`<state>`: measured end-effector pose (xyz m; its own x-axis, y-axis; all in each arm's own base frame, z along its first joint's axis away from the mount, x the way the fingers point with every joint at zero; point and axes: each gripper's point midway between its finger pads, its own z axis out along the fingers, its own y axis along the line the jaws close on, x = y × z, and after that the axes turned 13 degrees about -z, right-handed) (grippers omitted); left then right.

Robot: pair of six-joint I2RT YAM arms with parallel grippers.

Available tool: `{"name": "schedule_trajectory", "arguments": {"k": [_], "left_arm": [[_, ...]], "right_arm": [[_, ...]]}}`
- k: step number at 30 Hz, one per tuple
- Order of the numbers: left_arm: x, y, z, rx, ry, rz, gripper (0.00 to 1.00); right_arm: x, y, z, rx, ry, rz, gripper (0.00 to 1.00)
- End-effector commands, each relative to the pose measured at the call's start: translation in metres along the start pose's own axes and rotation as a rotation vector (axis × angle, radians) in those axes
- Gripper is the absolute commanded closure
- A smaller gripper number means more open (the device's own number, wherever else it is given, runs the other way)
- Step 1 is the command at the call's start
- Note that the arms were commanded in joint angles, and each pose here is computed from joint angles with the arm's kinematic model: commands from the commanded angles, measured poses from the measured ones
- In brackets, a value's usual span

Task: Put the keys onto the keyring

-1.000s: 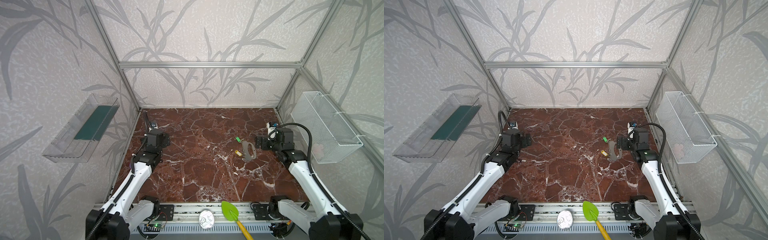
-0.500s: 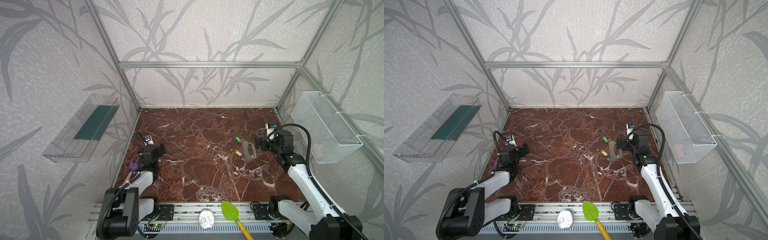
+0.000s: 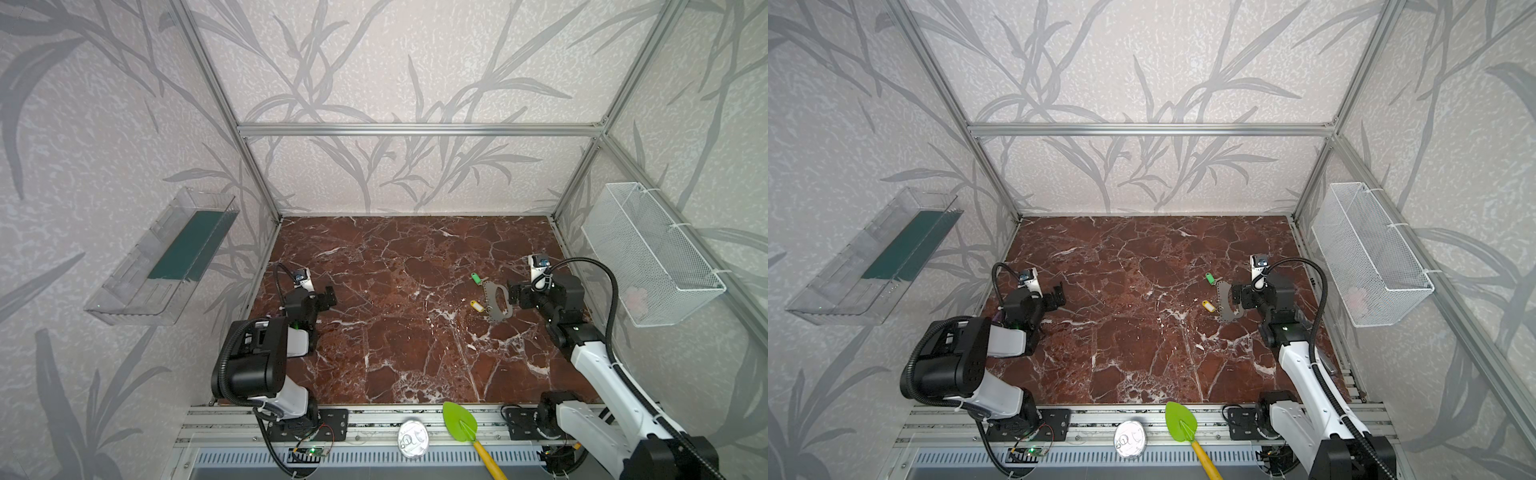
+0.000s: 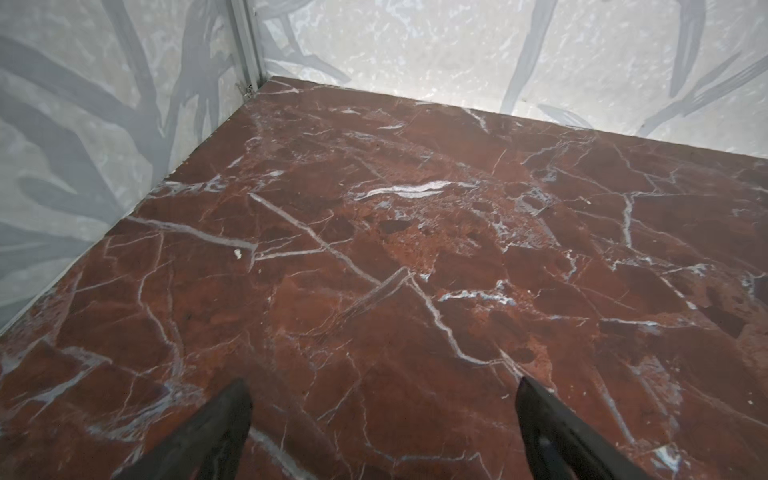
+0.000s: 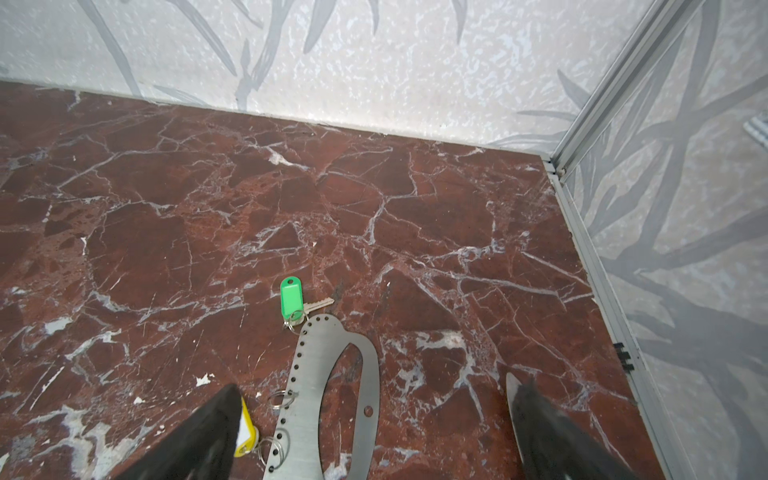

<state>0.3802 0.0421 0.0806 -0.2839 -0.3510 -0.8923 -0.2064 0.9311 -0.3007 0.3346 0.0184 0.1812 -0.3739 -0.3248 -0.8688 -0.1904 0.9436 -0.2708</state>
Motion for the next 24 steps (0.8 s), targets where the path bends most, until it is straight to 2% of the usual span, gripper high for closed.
{"name": "schedule_trajectory", "arguments": {"k": [1, 12, 24], "left_arm": [[-0.015, -0.010, 0.002, 0.051, -0.037, 0.020, 0.01], [-0.015, -0.015, 0.007, 0.071, -0.024, 0.044, 0.01], [-0.014, -0.015, 0.007, 0.072, -0.024, 0.044, 0.01]], "right_arm": [[-0.005, -0.002, 0.003, 0.013, -0.053, -0.018, 0.01], [0.006, 0.015, 0.025, -0.016, -0.197, -0.045, 0.01], [0.018, 0.033, 0.057, -0.093, -0.257, -0.002, 0.01]]}}
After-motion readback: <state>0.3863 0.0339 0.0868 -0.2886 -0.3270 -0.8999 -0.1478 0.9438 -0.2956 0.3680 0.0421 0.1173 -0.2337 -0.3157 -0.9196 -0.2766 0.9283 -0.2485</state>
